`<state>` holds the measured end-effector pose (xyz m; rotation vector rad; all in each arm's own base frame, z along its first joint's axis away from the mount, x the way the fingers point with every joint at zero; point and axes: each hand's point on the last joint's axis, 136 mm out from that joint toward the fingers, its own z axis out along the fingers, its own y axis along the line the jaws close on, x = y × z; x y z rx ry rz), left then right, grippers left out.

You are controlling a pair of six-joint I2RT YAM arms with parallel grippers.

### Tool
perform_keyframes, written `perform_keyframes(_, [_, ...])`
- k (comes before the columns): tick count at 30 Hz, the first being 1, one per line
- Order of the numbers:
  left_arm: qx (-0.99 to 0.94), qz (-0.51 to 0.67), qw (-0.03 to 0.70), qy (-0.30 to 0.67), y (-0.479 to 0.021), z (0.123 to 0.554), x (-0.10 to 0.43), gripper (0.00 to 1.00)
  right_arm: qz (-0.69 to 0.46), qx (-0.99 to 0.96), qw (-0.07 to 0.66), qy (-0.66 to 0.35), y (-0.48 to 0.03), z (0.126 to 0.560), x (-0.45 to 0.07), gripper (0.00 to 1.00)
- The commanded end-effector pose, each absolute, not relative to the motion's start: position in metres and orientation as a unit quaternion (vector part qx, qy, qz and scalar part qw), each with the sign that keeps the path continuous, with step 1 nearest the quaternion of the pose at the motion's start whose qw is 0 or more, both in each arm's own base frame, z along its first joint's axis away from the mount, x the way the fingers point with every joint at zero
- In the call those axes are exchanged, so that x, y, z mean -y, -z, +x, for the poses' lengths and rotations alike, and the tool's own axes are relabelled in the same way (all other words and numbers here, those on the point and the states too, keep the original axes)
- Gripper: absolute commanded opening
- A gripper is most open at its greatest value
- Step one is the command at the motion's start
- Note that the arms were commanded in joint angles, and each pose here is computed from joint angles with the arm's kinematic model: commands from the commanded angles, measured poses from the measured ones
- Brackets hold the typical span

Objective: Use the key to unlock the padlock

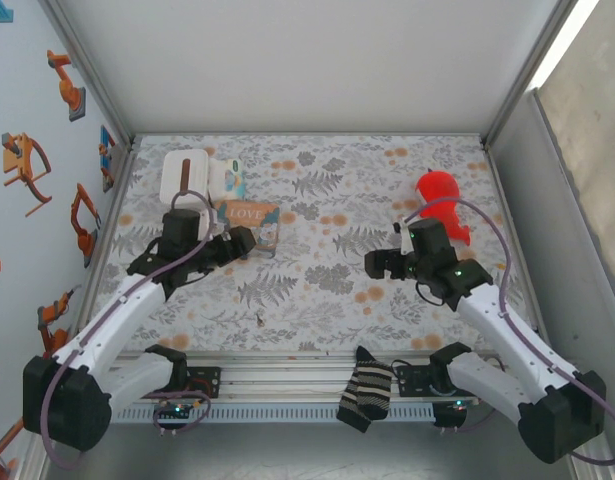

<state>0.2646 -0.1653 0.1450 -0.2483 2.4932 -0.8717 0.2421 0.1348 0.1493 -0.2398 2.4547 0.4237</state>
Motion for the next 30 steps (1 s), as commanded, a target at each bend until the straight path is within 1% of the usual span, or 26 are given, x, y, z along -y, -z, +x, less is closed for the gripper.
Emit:
perform_keyframes(1, [-0.909, -0.087, 0.212, 0.349, -0.148, 0.266, 0.189, 0.96, -0.083, -0.94, 0.301, -0.137, -0.147, 0.236, -0.134, 1.0])
perform_keyframes(3, [-0.905, -0.082, 0.202, 0.365, -0.147, 0.272, 0.202, 0.96, -0.086, -0.942, 0.298, -0.128, -0.144, 0.234, -0.134, 1.0])
perform_keyframes(8, [-0.912, -0.06, 0.19, 0.36, -0.14, 0.289, 0.219, 0.96, -0.091, -0.943, 0.3, -0.112, -0.143, 0.234, -0.134, 1.0])
perform_keyframes(13, [-0.91, -0.055, 0.166, 0.376, -0.127, 0.305, 0.24, 0.96, -0.093, -0.94, 0.311, -0.103, -0.148, 0.237, -0.133, 0.99])
perform_keyframes(20, [-0.908, -0.062, 0.165, 0.38, -0.113, 0.333, 0.255, 0.96, -0.109, -0.935, 0.319, -0.112, -0.156, 0.231, -0.141, 0.96])
perform_keyframes(22, [-0.909, -0.057, 0.171, 0.375, -0.113, 0.341, 0.257, 0.96, -0.119, -0.934, 0.317, -0.115, -0.158, 0.228, -0.146, 0.94])
perform_keyframes(25, [-0.91, -0.043, 0.173, 0.373, -0.116, 0.353, 0.264, 0.96, -0.132, -0.933, 0.31, -0.129, -0.159, 0.221, -0.158, 0.89])
perform_keyframes(27, [-0.909, -0.038, 0.171, 0.378, -0.117, 0.361, 0.269, 0.96, -0.143, -0.931, 0.305, -0.14, -0.158, 0.215, -0.171, 0.84])
perform_keyframes(30, [-0.905, -0.037, 0.18, 0.385, -0.124, 0.366, 0.269, 0.96, -0.16, -0.929, 0.297, -0.153, -0.156, 0.205, -0.195, 0.8])
